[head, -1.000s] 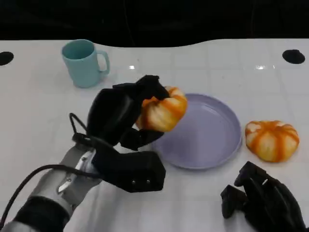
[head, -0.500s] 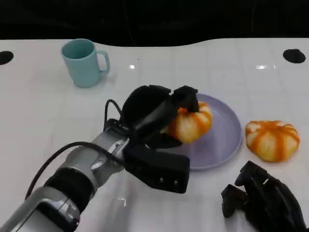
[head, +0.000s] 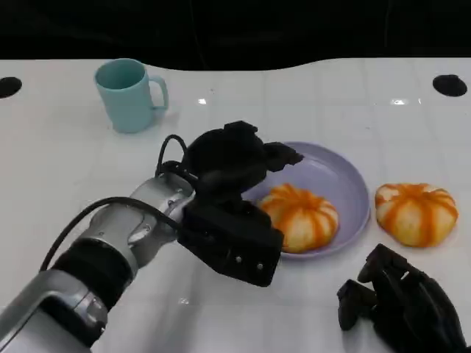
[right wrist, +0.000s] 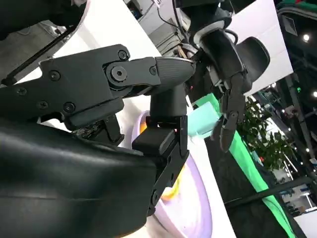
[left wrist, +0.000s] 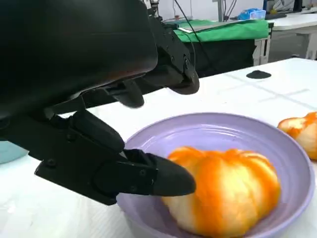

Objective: Grasp the bread from the table and place it into the plate.

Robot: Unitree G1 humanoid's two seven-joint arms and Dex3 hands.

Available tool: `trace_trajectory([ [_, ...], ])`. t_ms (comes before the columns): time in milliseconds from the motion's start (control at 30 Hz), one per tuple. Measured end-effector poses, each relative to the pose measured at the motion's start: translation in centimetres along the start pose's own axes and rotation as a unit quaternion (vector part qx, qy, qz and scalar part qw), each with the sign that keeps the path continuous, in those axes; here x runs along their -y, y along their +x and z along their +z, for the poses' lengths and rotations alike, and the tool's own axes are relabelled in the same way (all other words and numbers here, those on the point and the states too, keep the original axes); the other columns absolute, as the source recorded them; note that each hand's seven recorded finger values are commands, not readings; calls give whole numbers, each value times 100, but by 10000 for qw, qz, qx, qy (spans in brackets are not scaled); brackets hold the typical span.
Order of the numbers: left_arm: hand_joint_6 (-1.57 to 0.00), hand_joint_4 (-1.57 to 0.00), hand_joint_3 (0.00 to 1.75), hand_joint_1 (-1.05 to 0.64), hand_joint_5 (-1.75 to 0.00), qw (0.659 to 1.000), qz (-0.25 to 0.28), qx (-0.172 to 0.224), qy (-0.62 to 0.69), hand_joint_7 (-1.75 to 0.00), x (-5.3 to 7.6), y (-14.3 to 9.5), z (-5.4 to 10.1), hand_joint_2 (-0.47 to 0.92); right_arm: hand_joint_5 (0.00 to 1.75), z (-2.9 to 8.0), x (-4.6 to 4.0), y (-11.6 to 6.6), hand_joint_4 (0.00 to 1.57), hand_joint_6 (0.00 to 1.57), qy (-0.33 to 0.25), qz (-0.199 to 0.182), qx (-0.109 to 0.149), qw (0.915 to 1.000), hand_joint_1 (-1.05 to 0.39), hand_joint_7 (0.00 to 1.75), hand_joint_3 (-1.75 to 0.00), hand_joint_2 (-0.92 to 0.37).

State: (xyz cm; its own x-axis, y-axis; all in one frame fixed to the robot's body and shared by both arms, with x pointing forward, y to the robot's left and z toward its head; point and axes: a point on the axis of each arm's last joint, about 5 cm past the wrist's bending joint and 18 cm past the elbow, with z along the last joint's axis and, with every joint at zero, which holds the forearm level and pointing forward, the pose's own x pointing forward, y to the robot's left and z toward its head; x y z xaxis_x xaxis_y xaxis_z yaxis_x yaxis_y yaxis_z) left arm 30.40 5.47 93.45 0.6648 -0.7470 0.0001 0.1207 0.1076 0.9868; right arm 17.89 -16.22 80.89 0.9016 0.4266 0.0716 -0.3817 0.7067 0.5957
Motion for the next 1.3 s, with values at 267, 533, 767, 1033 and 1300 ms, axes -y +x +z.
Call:
trace_trajectory([
  [267,-45,-15,39,-77,-83,9993,179,92,-327,-14,0,-144,-22,92,167,1,-22,-21,77,69,9,-45,-28,10000,-55,142,-27,-92],
  [533,-48,-50,23,-56,-148,9290,1571,174,-3347,-108,244,-646,-51,92,166,-12,-42,-34,76,66,8,-48,-30,10000,-55,143,-28,-92],
  [767,-59,-70,28,-71,-174,7814,1814,553,-5945,-158,452,-1019,41,92,165,-30,-64,-40,80,69,32,-21,-42,10000,-56,142,-26,-92],
  [1033,-70,-93,27,-70,-175,6106,1706,559,-7713,-174,741,-1359,259,92,162,-37,-87,-94,79,68,60,-64,-91,9999,-54,141,-26,-92],
  [1300,-73,-97,29,-68,-175,5523,1718,317,-8152,-175,823,-1462,308,92,166,-16,-59,-123,78,68,44,-80,-121,9999,-55,142,-28,-92],
])
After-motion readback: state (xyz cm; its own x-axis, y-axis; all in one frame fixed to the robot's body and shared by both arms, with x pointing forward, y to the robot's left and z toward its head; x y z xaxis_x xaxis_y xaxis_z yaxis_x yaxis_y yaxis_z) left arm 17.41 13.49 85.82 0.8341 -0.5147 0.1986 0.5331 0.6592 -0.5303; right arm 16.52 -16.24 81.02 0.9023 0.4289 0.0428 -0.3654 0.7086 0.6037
